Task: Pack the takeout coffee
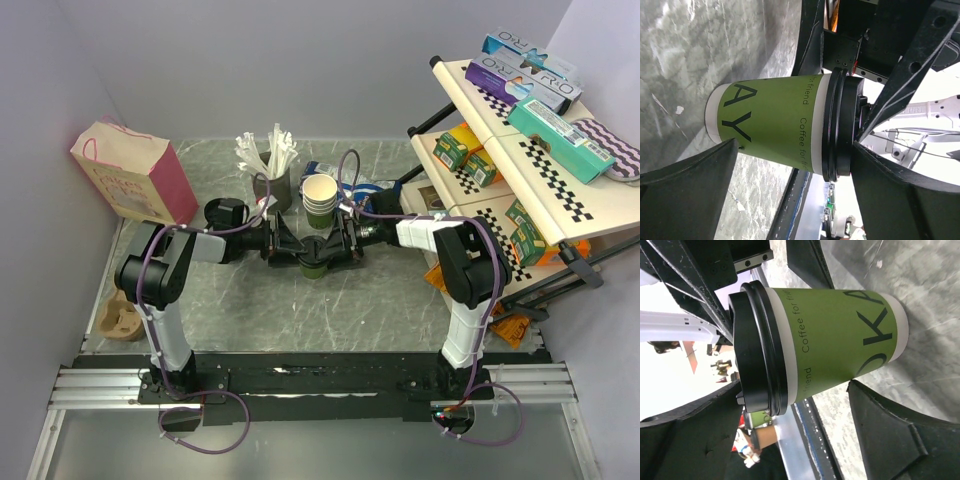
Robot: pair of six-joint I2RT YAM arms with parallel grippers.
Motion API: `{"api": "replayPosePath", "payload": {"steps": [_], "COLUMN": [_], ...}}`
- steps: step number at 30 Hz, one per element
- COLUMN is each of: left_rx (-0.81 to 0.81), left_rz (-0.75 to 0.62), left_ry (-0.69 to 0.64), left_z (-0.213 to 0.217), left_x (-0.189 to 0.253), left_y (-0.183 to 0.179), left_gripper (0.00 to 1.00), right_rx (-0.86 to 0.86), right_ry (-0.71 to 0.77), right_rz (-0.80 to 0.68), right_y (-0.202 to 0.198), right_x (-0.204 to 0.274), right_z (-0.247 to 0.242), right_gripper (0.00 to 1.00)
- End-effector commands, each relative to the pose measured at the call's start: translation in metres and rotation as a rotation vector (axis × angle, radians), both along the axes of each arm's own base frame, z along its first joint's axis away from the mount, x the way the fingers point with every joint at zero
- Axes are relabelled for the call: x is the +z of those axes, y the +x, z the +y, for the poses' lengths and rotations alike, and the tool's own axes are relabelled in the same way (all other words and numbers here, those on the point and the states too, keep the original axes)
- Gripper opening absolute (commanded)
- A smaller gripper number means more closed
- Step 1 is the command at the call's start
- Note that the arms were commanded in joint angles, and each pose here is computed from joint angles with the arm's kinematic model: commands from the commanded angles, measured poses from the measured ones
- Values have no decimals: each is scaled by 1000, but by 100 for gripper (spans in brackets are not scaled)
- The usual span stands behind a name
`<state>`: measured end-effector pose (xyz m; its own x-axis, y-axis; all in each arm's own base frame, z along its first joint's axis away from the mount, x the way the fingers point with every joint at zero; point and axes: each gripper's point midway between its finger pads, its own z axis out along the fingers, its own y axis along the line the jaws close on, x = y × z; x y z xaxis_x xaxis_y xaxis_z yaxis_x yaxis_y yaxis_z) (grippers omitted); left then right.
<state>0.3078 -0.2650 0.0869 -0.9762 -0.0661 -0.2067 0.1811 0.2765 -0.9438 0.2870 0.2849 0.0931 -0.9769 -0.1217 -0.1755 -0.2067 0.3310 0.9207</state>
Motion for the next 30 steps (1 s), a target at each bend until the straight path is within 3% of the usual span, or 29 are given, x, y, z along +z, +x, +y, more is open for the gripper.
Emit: {"api": "replayPosePath", "payload": {"steps": [1,8,12,20,28,30], "left_rx": [45,20,24,27,-107,-140], "left_rz": [-73,-145,-133,-238,-479,-574], "left_ry": [3,-44,22,161,334,388], "left_z": [0,0,6,26,59,70], "left_x": [9,32,27,37,83,86], "left_y": [17,23,25,29,-11,-16], "left_gripper": [98,99,99,99,99,99], "right_rx": [-20,-2,8,19,33,43], "right_ry": [25,61,48,-19,-189,-226], "right_rz": [-139,-188,-209,-273,-481,-597], "right_y": [20,19,16,16,11,12], "right_x": [15,37,43,50,72,83], "right_z": [0,-2,-5,-17,-43,-51], "right_gripper": [92,96,100,100,100,100]}}
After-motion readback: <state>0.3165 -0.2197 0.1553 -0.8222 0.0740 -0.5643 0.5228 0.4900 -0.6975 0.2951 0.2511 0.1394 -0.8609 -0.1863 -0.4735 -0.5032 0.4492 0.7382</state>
